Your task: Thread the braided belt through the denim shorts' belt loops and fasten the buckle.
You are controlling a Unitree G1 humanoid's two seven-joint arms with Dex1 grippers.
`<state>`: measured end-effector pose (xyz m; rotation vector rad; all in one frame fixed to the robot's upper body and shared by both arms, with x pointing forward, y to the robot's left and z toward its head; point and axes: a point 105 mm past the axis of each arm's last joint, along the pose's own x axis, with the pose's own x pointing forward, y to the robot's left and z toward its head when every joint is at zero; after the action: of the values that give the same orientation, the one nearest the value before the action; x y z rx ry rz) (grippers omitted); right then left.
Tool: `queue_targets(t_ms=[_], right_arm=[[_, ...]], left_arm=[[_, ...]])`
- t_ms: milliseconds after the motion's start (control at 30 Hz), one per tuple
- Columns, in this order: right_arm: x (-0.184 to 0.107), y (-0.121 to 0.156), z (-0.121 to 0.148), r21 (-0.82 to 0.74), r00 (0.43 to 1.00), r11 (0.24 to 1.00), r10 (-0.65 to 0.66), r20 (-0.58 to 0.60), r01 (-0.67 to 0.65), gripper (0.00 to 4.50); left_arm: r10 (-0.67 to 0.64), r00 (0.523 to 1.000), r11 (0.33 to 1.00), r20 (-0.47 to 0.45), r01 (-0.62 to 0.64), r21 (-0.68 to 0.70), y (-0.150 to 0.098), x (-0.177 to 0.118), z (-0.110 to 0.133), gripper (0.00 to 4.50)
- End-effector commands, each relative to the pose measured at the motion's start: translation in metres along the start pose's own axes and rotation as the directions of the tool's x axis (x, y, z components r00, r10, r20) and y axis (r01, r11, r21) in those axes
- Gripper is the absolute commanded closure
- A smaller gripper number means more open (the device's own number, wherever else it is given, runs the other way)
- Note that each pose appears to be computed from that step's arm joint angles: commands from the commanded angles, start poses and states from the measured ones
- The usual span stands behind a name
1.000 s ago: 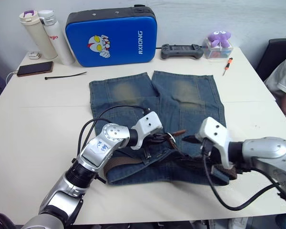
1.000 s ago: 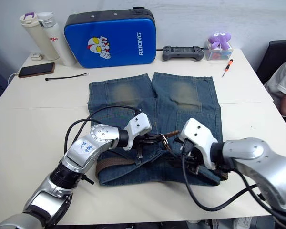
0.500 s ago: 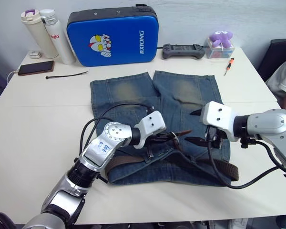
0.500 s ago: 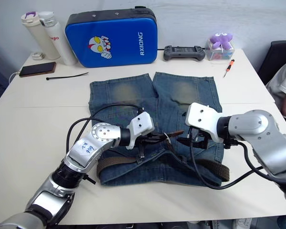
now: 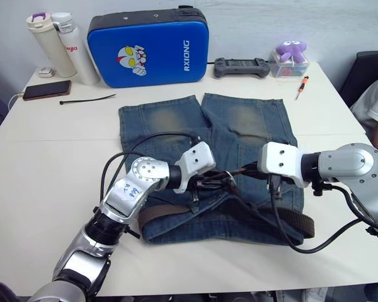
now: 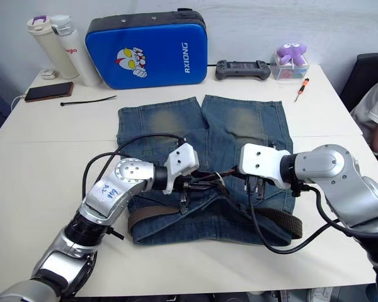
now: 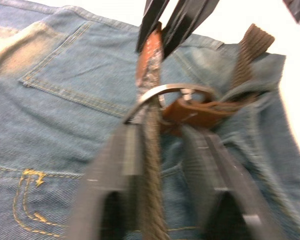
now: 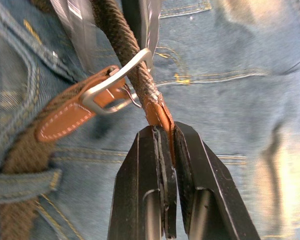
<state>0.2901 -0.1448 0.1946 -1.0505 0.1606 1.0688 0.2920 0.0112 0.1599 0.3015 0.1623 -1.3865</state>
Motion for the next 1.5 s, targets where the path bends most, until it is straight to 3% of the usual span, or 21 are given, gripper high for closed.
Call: queue_targets(t_ms=[33,100,133,267,433,533,800,1000,1133,1267,1467,1500], right_arm=[[-0.015,-0.008,-0.002,-0.200,0.999,0.980,-0.023,-0.022,0.018,4.50],[-0.022,-0.011,-0.002,-0.304,0.999,0.952,-0.033,-0.016,0.026,4.50],[-0.025,-0.014,-0.001,-0.355,0.999,0.934,-0.045,-0.015,0.037,4.50],[-0.037,-0.022,0.011,-0.513,0.999,0.857,-0.045,0.013,0.045,4.50],[-0.051,-0.045,0.044,-0.659,0.993,0.744,-0.066,0.097,0.114,4.50],[-0.049,-0.035,0.069,-0.715,0.989,0.695,0.038,0.142,0.076,4.50],[-0.038,-0.017,0.054,-0.596,0.989,0.798,0.142,0.049,-0.085,4.50],[-0.032,-0.022,0.034,-0.410,0.995,0.907,0.088,-0.045,-0.099,4.50],[-0.029,-0.020,0.032,-0.333,0.992,0.935,0.100,-0.070,-0.118,4.50],[-0.028,-0.019,0.035,-0.317,0.992,0.940,0.106,-0.069,-0.123,4.50],[-0.028,-0.020,0.042,-0.310,0.994,0.944,0.099,-0.049,-0.109,4.50],[-0.027,-0.020,0.043,-0.307,0.994,0.945,0.099,-0.044,-0.108,4.50]], left_arm=[[-0.107,0.992,0.988,0.071,0.114,-0.103,-0.006,-0.031,0.019,1.13],[-0.180,0.980,0.965,0.084,0.192,-0.180,-0.012,-0.049,0.024,0.23],[-0.196,0.977,0.956,0.086,0.210,-0.206,-0.013,-0.055,0.026,0.11],[-0.197,0.975,0.938,0.105,0.218,-0.268,-0.008,-0.071,0.034,0.11],[-0.117,0.986,0.949,0.121,0.147,-0.279,0.013,-0.066,0.045,0.11],[-0.119,0.987,0.952,0.108,0.144,-0.271,0.017,-0.053,0.052,0.11],[-0.141,0.987,0.967,0.081,0.155,-0.203,0.005,-0.020,0.058,0.11],[-0.088,0.995,0.978,0.056,0.097,-0.187,0.001,-0.005,0.054,0.11],[-0.064,0.996,0.975,0.059,0.075,-0.209,-0.001,0.006,0.057,0.11],[-0.009,0.998,0.988,-0.058,0.000,-0.157,0.002,0.013,0.041,0.11],[0.027,0.994,0.984,-0.109,-0.045,-0.170,0.006,0.017,0.031,0.11],[0.034,0.994,0.983,-0.100,-0.052,-0.178,0.007,0.018,0.032,0.36]])
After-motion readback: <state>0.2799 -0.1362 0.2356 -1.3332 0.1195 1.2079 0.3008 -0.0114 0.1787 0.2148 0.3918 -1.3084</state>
